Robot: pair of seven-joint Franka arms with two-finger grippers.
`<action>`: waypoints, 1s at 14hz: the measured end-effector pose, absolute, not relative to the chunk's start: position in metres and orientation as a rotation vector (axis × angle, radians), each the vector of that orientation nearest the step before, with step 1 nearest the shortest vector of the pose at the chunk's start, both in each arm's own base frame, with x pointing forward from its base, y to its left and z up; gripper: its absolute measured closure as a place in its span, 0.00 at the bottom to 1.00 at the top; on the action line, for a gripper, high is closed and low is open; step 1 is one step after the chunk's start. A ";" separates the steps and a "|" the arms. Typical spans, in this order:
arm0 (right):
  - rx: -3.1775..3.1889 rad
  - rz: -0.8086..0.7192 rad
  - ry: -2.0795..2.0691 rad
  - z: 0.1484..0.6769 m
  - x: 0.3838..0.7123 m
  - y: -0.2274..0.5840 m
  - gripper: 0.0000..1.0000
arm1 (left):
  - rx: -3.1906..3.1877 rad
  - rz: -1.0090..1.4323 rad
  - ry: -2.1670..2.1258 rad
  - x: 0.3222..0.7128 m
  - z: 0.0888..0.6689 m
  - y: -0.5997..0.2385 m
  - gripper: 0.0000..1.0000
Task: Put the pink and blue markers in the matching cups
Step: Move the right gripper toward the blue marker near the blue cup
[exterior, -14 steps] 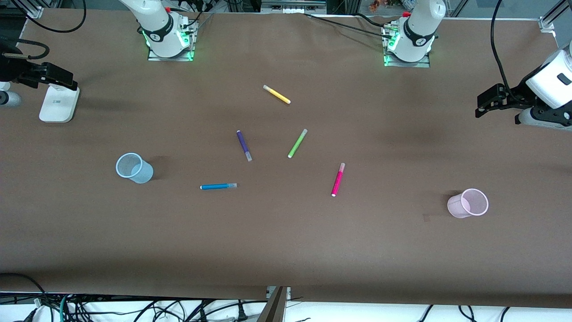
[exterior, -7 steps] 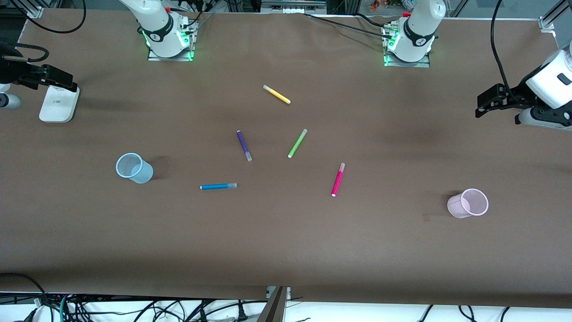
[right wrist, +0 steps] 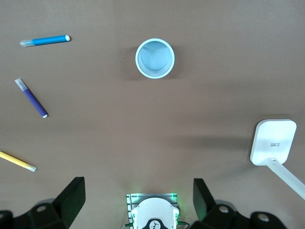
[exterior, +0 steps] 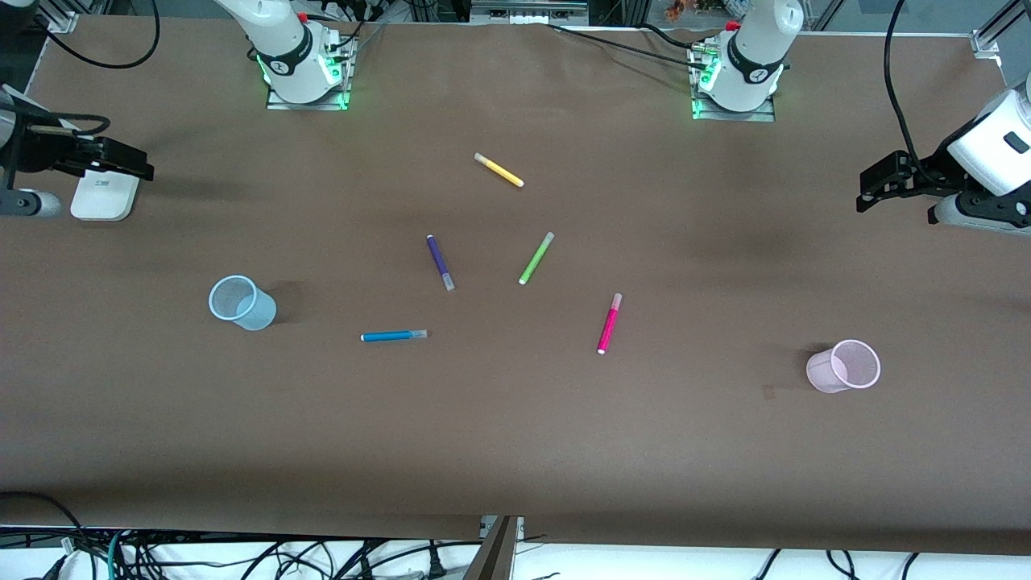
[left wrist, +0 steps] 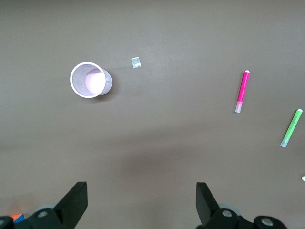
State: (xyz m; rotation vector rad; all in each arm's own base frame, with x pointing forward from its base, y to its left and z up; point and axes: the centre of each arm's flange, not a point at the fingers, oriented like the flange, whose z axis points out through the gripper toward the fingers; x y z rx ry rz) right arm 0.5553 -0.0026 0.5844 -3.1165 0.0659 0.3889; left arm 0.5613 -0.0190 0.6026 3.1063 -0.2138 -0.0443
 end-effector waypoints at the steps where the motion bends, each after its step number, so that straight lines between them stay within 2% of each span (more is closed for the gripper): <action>1: -3.115 0.405 0.056 0.578 0.558 0.000 0.00 | 3.106 -0.044 -0.215 0.561 0.603 -0.019 0.00; 5: -3.113 0.448 -0.099 0.552 0.571 0.039 0.00 | 3.106 -0.045 -0.217 0.561 0.602 -0.020 0.00; 10: -3.105 0.376 -0.375 0.509 0.597 0.104 0.00 | 3.106 -0.046 -0.219 0.562 0.602 -0.021 0.00; 14: -3.097 0.378 -0.470 0.482 0.604 0.138 0.00 | 3.106 -0.046 -0.222 0.561 0.602 -0.022 0.00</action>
